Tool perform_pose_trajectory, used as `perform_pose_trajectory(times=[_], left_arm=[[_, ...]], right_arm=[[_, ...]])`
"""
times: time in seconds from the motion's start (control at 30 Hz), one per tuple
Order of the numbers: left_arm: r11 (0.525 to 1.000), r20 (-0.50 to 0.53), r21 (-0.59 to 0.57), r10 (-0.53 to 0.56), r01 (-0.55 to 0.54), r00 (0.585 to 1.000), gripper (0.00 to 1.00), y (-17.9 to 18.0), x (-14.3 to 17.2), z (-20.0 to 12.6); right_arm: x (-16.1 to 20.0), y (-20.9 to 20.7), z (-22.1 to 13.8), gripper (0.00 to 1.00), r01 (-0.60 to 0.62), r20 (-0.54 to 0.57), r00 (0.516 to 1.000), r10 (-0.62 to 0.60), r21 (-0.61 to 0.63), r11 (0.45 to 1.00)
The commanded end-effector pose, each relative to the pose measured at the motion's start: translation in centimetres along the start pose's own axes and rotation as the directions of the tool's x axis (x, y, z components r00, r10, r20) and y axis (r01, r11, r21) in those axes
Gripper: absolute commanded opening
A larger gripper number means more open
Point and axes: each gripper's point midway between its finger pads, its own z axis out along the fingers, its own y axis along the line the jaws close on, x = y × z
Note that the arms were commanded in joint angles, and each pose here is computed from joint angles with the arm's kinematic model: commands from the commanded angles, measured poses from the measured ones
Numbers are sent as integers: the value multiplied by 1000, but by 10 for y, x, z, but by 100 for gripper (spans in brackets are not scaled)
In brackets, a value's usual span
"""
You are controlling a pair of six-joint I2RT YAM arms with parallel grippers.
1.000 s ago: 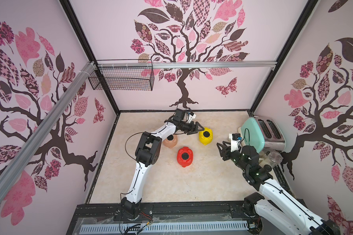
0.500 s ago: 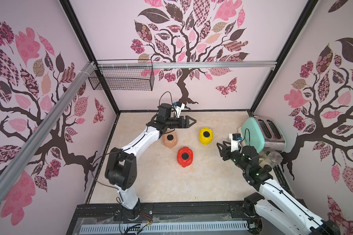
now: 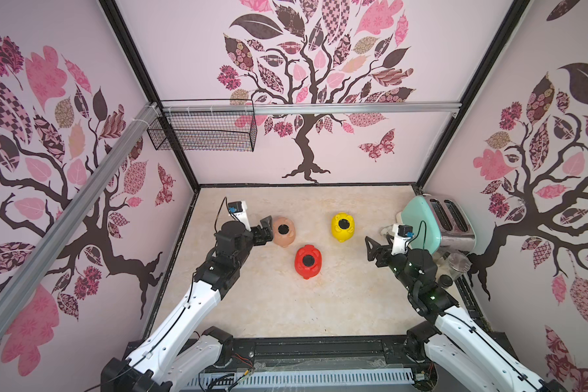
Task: Close piggy banks
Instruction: Reset both arms
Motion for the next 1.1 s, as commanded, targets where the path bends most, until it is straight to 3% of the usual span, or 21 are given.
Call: perform_pose_trajectory(times=[0.0,0.33,0.57,0.77,0.9,1.07], left_arm=[[981,50,-191,53,-42,997,95,44,15,-11],[916,192,-380,217,-132,957,98,94,29,-43],[851,146,-480,317,-213,937,98,118,54,-37],[864,137,-466,285,-192,949,98,144,73,-20],[891,135,-424,238,-161,962,98,153,72,0],[902,109,-407,203,-143,973,96,165,65,30]], right_arm=[[3,-27,-3,100,-1,13,1000,-1,145,989],[25,-66,-10,100,150,-26,988,-150,335,930],[47,-90,-8,100,167,-34,985,-167,391,905],[66,-104,-1,100,219,-11,972,-235,407,887],[66,-113,19,100,234,-65,972,-227,415,880],[46,-118,30,100,193,62,970,-235,392,900]])
